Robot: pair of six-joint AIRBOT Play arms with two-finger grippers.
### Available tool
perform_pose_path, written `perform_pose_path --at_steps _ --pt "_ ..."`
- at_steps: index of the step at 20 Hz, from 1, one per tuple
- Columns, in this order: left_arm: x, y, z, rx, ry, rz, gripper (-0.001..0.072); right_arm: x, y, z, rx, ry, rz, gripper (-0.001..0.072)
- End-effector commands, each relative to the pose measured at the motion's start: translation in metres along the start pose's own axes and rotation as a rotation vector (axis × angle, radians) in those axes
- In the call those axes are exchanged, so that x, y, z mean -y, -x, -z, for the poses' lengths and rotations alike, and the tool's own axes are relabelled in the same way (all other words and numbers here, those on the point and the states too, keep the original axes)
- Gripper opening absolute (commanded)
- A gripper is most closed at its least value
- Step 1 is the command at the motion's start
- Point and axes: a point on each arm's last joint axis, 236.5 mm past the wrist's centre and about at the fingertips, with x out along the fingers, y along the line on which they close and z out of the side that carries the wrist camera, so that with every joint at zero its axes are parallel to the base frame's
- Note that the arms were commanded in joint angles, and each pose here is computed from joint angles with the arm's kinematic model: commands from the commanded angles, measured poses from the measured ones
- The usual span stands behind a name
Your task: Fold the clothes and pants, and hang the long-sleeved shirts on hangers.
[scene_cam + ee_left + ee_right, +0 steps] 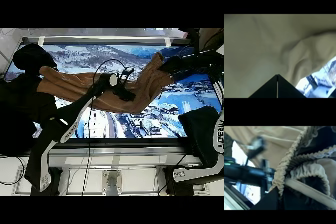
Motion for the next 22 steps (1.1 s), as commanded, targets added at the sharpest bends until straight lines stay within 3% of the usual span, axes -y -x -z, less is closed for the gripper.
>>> perform_pose_path --at_steps 1,5,11,15,16,18,19,22 --pt "0.002 -0.013 -0.002 0.018 0.045 0.047 0.0011 -0.022 -0.022 0.008 -0.055 0.016 0.003 0.0019" --pt "-0.047 0.074 -0.044 0.152 0.069 -0.037 0.0011 -0.022 -0.052 0.002 -0.039 -0.03 0.127 0.0019" --pt "-0.134 0.265 -0.049 0.309 0.126 -0.223 0.0011 -0.061 -0.181 0.012 -0.045 -0.182 0.09 0.0019" --pt "-0.156 0.334 -0.037 0.372 0.143 -0.289 0.0011 -0.131 -0.28 0.032 0.012 -0.178 -0.027 0.0022" --pt "-0.16 0.341 -0.034 0.375 0.15 -0.297 0.0011 -0.149 -0.291 0.025 0.076 -0.154 -0.044 0.0056" --pt "-0.166 0.343 -0.028 0.364 0.163 -0.301 0.0011 -0.176 -0.294 -0.002 0.235 -0.131 -0.081 0.0555" --pt "-0.166 0.342 -0.027 0.355 0.165 -0.299 0.0011 -0.185 -0.29 -0.014 0.284 -0.122 -0.096 0.0581" --pt "-0.165 0.341 -0.024 0.344 0.155 -0.298 0.0011 -0.17 -0.261 -0.039 0.266 -0.069 -0.063 0.0571"
